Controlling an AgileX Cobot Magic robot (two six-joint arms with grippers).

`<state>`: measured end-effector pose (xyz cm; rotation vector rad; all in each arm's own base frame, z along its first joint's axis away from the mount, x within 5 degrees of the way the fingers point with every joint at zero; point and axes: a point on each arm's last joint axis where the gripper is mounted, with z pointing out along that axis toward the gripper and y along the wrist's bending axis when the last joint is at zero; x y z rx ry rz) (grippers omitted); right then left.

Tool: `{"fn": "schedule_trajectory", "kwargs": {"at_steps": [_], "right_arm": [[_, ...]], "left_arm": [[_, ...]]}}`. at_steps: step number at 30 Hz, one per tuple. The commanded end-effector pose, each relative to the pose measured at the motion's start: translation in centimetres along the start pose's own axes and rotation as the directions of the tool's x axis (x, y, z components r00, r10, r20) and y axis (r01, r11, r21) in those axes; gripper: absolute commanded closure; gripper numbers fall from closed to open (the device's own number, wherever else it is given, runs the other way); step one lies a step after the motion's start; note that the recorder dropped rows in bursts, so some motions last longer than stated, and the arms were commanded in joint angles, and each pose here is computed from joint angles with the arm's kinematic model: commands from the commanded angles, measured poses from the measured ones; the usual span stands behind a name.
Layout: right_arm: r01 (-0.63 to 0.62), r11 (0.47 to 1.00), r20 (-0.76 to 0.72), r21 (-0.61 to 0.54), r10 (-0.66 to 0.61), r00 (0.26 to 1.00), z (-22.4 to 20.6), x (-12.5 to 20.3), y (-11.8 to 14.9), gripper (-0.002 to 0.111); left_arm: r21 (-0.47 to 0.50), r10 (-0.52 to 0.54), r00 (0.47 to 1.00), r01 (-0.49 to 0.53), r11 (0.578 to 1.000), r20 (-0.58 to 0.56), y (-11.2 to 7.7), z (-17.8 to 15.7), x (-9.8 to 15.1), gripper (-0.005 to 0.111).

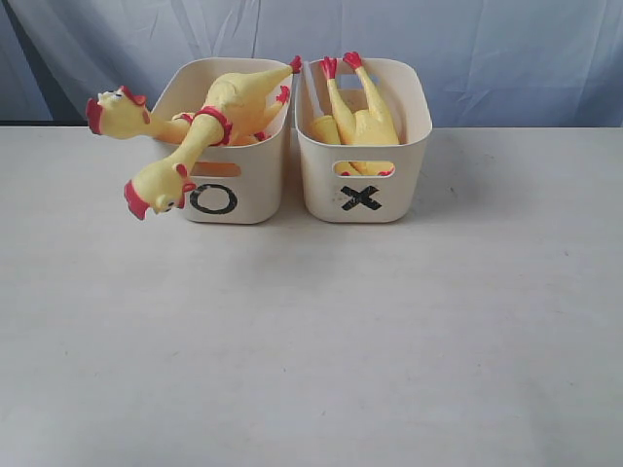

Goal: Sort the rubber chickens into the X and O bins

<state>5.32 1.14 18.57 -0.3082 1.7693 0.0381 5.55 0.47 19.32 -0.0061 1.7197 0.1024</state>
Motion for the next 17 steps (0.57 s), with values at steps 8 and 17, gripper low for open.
{"fn": "schedule_trajectory", "kwargs": {"at_steps": [8,17], "right_arm": [[0.007,1.0,0.008,0.008,-0.007,1.0,-0.01,0.01,-0.05,0.109],[0.007,1.0,0.006,0.008,-0.007,1.0,-0.01,0.02,-0.04,0.109]], "left_arm": [[0.006,0.004,1.0,-0.004,1.0,0.005,-0.04,0.0,0.09,0.107],[0.034,0.008,1.0,-0.009,0.999,0.007,-0.2,0.0,0.08,0.107]]}}
